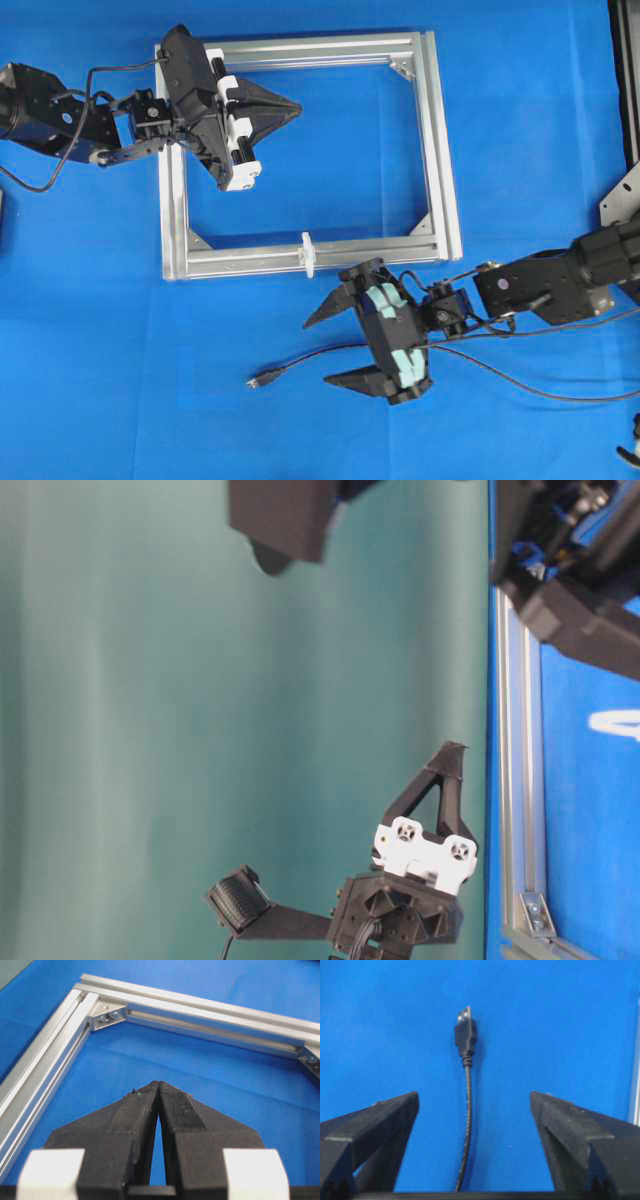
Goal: Insert the wire through the string loop located in the center.
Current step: 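Move the right gripper down to the black USB cable near its plug, then close the right gripper on the cable just behind the USB plug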
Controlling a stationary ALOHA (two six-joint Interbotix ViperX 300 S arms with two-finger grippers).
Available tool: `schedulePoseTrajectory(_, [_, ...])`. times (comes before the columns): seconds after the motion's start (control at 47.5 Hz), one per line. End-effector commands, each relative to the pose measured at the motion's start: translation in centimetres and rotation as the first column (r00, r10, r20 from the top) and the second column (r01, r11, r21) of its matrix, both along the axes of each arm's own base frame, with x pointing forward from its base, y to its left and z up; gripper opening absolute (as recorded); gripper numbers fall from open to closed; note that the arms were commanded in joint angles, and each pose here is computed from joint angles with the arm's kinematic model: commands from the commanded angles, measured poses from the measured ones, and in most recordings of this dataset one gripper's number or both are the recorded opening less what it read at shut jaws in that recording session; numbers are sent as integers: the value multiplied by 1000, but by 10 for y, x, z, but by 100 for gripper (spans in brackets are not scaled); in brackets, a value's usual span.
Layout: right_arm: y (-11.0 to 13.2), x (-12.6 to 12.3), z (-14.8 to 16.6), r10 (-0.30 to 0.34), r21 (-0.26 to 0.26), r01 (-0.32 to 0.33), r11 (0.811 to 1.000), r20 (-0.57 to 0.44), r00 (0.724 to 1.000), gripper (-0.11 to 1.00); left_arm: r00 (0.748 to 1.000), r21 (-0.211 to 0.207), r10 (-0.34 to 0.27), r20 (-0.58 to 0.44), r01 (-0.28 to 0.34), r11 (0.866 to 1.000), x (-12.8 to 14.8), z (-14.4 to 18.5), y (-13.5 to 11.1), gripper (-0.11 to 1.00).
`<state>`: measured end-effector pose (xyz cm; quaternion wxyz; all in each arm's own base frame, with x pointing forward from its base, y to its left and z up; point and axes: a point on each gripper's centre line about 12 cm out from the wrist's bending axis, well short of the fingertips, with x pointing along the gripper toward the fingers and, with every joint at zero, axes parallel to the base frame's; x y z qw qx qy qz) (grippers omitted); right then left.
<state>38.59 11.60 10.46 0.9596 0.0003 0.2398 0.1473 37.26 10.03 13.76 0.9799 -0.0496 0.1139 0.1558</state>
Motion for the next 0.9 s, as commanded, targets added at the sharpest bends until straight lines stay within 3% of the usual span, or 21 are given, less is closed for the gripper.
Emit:
schedulePoseTrajectory(0.0, [1,9,6,-19,19,18,1000,20,1000,75,999,13,2,49,-2,1000,4,17,2,0])
schedulePoseTrajectory(0.294, [2,19,-15,-43,26,43,999,-21,999,75,999,13,1,44,-1,1000,3,15,2,0])
schedulePoseTrajectory(0.694, [3,24,-21,-50,25,51,998,-35,998,72,999,13,1,42,-2,1000,2,15,2,0])
schedulePoseTrajectory(0.757, [4,24,-22,-48,20,49,999,-43,998,64,999,13,0,43,-1,1000,2,15,2,0])
schedulePoseTrajectory(0.883, [2,22,-25,-50,10,51,999,-71,996,30,999,14,0,41,-1,1000,2,15,2,0])
